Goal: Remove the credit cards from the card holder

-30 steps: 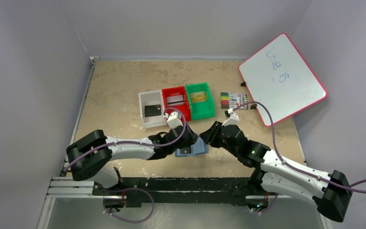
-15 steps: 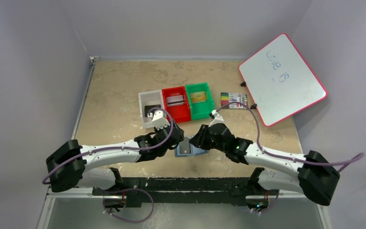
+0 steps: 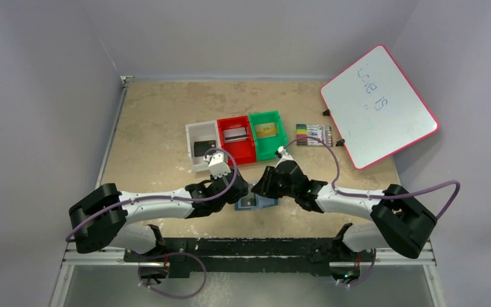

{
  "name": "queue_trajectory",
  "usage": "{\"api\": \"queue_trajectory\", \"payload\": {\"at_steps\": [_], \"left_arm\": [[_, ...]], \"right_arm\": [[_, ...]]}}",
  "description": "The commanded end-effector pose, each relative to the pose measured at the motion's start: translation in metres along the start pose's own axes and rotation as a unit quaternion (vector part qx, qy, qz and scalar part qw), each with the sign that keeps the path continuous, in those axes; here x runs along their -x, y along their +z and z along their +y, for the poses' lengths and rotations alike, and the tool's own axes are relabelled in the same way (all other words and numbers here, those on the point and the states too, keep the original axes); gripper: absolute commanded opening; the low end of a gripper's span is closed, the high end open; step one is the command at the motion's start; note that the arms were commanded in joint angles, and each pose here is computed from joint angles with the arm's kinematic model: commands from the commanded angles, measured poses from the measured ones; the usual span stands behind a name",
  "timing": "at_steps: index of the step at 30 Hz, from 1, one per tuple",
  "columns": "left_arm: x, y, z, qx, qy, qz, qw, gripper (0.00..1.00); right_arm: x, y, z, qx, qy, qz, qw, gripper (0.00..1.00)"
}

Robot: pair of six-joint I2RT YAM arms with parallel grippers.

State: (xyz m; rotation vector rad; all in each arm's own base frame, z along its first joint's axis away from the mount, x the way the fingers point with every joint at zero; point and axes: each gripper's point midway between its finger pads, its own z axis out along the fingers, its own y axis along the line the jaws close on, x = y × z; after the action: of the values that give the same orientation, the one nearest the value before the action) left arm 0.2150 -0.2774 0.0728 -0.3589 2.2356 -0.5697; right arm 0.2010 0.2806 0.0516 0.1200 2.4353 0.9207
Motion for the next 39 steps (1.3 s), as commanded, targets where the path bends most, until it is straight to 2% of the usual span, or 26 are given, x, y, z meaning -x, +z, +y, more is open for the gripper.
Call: {"api": "queue_trajectory", "payload": {"at_steps": [1,13,19,29,32,35,39], "left_arm": [[-0.004,0.002,-0.016,-0.029,0.005,0.01,1.0,0.46],[-0.023,0.013,-0.01,-0.015,0.022,0.039,0.999,0.46],[-0.034,0.017,-0.006,-0.011,0.029,0.055,0.998,0.45],[-0.05,0.022,0.008,0.011,0.051,0.081,0.995,0.34],[-0.05,0.022,0.015,0.024,0.06,0.078,0.995,0.32],[-0.047,0.02,0.025,0.051,0.081,0.064,0.993,0.3],[-0.044,0.017,0.035,0.087,0.118,0.046,0.988,0.3]], "right_arm": [[0.009,0.002,0.012,0.044,-0.001,-0.005,0.999,0.33],[-0.005,0.018,-0.009,0.031,0.008,0.027,0.999,0.31],[-0.016,0.024,-0.017,0.031,0.018,0.042,0.998,0.27],[-0.016,0.021,-0.021,0.039,0.045,0.034,0.998,0.22],[-0.013,0.017,-0.02,0.048,0.055,0.027,0.997,0.17],[-0.008,0.012,-0.014,0.064,0.059,0.022,0.996,0.07],[-0.004,0.007,-0.01,0.076,0.063,0.016,0.995,0.02]]}}
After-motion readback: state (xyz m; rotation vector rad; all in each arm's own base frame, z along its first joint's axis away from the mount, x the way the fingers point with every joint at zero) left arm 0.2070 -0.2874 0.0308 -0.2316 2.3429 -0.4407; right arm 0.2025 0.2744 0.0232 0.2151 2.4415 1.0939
